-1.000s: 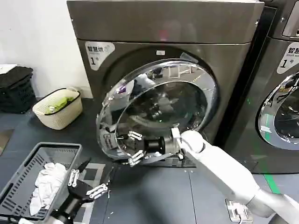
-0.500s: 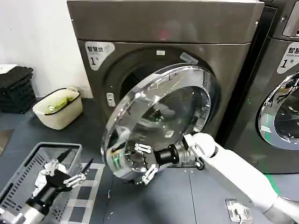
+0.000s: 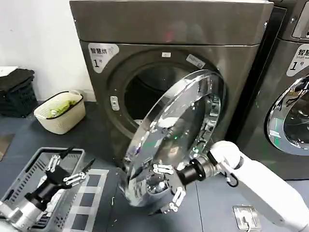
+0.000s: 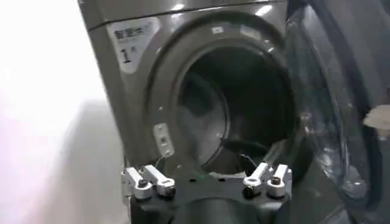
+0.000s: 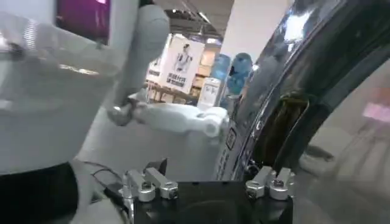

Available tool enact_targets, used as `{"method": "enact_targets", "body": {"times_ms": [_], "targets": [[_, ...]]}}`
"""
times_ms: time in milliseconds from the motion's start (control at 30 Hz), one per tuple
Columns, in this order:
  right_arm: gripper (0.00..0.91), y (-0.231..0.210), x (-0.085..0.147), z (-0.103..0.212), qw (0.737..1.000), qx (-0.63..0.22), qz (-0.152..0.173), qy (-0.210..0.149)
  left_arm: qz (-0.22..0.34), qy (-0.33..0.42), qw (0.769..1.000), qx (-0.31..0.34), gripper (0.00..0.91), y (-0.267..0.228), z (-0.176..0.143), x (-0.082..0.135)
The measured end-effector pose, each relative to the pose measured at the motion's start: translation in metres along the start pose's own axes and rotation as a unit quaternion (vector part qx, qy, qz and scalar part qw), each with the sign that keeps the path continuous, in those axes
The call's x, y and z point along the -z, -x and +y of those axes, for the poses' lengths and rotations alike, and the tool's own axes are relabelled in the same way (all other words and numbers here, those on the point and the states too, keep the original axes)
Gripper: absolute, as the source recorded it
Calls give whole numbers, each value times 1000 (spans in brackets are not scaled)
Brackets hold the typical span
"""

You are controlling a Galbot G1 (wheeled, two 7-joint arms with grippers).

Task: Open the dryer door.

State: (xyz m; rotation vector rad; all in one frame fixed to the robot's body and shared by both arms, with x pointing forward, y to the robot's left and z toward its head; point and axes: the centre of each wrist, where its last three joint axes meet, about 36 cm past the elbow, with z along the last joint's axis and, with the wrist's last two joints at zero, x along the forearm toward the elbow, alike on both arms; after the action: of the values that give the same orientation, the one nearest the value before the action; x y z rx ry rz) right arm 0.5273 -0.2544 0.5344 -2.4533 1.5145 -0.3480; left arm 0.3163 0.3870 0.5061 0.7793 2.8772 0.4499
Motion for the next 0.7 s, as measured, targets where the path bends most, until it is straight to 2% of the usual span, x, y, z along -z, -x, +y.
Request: {"method": "enact_targets", "body": {"times_ms": [467,700], "targets": [[907,-55,29,52,998,-54,43,-2,-28,18,992,-119,907,53,4,4],[907,-81,44,92,993,-96,65,2,-34,30,986,-160,907,76,6,3]]}}
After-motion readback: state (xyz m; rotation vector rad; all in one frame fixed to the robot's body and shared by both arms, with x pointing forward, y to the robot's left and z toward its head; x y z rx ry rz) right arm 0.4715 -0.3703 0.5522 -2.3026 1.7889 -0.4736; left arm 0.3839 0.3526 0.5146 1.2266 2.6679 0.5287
